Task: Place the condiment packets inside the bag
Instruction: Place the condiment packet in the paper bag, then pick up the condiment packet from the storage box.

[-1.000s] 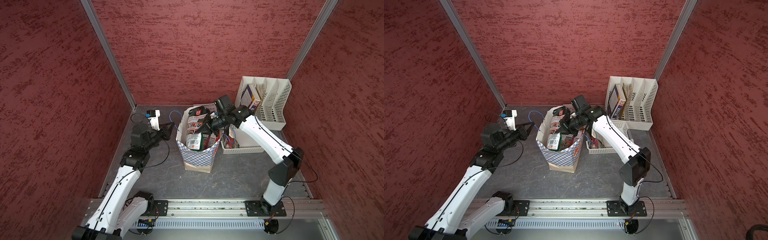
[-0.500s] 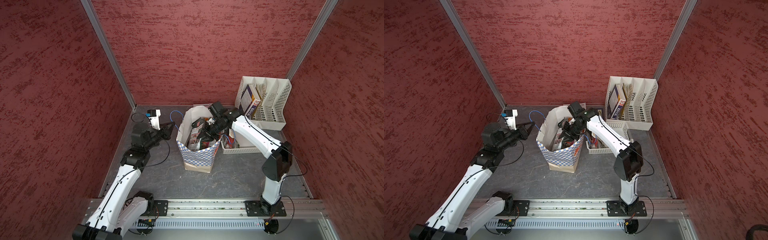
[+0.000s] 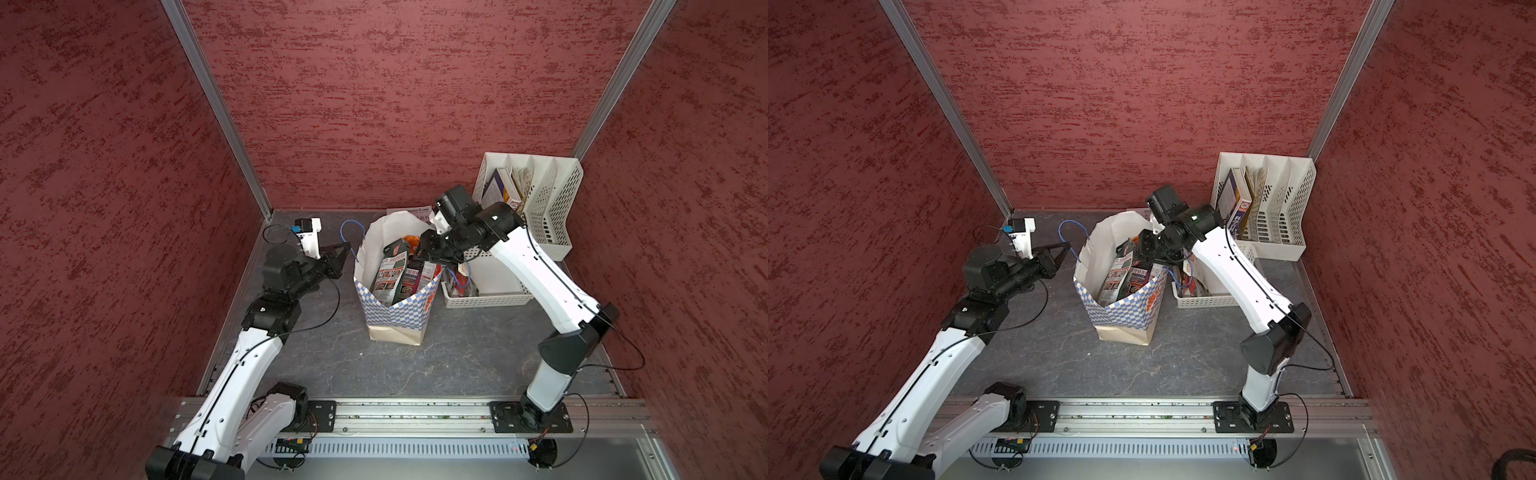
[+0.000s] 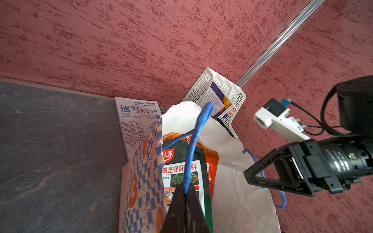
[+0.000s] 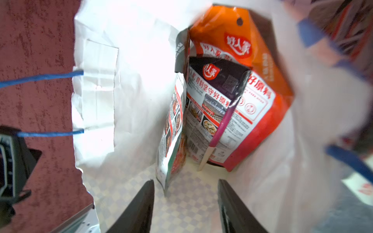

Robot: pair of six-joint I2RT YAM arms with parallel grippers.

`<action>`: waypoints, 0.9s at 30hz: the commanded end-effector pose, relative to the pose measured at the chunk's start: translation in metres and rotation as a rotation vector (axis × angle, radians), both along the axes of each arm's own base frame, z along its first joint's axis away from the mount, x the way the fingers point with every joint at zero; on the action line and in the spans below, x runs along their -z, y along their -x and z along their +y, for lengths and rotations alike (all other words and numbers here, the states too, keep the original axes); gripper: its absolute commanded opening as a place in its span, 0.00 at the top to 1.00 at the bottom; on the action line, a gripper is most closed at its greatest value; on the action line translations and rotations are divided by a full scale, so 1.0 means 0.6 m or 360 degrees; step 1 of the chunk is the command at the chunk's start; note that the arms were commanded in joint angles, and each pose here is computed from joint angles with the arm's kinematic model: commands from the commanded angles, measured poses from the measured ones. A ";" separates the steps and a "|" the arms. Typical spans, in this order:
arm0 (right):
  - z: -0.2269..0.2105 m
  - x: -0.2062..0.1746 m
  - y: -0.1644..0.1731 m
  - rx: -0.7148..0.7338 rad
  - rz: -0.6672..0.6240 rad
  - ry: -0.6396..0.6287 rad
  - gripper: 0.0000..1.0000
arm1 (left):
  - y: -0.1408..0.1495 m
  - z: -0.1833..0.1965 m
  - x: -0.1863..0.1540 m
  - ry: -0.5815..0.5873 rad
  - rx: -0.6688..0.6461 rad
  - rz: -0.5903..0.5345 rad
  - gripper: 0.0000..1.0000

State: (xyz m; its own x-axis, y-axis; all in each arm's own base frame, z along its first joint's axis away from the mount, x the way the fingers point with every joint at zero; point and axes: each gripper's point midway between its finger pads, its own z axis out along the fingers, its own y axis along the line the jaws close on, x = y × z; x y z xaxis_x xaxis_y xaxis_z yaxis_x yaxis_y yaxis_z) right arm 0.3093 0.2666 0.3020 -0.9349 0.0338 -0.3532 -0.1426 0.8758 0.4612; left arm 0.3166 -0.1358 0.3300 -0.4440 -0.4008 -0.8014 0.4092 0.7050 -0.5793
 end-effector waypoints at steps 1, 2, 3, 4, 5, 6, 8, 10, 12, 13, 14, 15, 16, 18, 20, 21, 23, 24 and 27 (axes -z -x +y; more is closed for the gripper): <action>-0.067 -0.097 0.006 -0.0008 -0.0541 0.0064 0.37 | 0.001 -0.022 -0.078 0.0117 0.0094 -0.0152 1.00; -0.095 -0.118 0.014 0.0046 -0.0655 0.0070 0.35 | 0.003 -0.031 -0.096 0.0125 0.0118 -0.0171 1.00; -0.129 -0.131 0.018 0.0121 -0.0725 0.0066 0.33 | 0.005 -0.040 -0.113 0.0130 0.0146 -0.0186 1.00; -0.154 -0.132 0.017 0.0182 -0.0759 0.0061 0.33 | 0.008 -0.048 -0.128 0.0135 0.0167 -0.0199 1.00; -0.184 -0.143 0.025 0.0237 -0.0818 0.0038 0.33 | 0.010 -0.053 -0.142 0.0143 0.0172 -0.0212 1.00; -0.212 -0.136 0.027 0.0279 -0.0851 0.0060 0.33 | 0.009 -0.056 -0.147 0.0152 0.0170 -0.0203 1.00; -0.269 -0.112 0.030 0.0402 -0.0862 0.0120 0.32 | 0.009 -0.058 -0.160 0.0195 0.0162 -0.0222 1.00; -0.304 -0.071 0.029 0.0432 -0.0852 0.0162 0.31 | 0.008 -0.060 -0.169 0.0230 0.0156 -0.0252 1.00; -0.335 -0.024 0.024 0.0480 -0.0832 0.0251 0.30 | -0.001 -0.052 -0.161 0.0222 0.0092 -0.0230 1.00; -0.344 0.001 0.022 0.0478 -0.0815 0.0286 0.30 | -0.006 -0.046 -0.151 0.0206 0.0055 -0.0204 1.00; -0.348 0.026 0.019 0.0458 -0.0798 0.0297 0.30 | -0.010 -0.038 -0.138 0.0185 0.0015 -0.0177 1.00; -0.346 0.040 0.014 0.0403 -0.0822 0.0298 0.30 | -0.014 -0.029 -0.121 0.0167 -0.0025 -0.0143 1.00; -0.333 0.053 0.008 0.0305 -0.0857 0.0279 0.30 | -0.019 -0.018 -0.099 0.0154 -0.0068 -0.0104 1.00; -0.301 0.089 0.006 0.0098 -0.0878 0.0210 0.31 | -0.027 0.001 -0.063 0.0185 -0.0119 -0.0003 1.00; -0.274 0.118 0.010 -0.0089 -0.0914 0.0156 0.32 | -0.018 -0.015 -0.064 0.0212 0.0001 0.0013 1.00; -0.266 0.129 0.013 -0.0168 -0.0945 0.0150 0.33 | -0.010 -0.030 -0.072 0.0210 0.0081 0.0002 1.00; -0.260 0.146 0.017 -0.0268 -0.1006 0.0181 0.32 | 0.006 -0.053 -0.084 0.0182 0.0195 -0.0023 1.00; -0.260 0.156 0.019 -0.0307 -0.1024 0.0205 0.32 | 0.012 -0.055 -0.092 0.0175 0.0215 -0.0037 1.00; -0.265 0.182 0.019 -0.0351 -0.1009 0.0275 0.33 | 0.021 -0.045 -0.108 0.0140 0.0177 -0.0096 1.00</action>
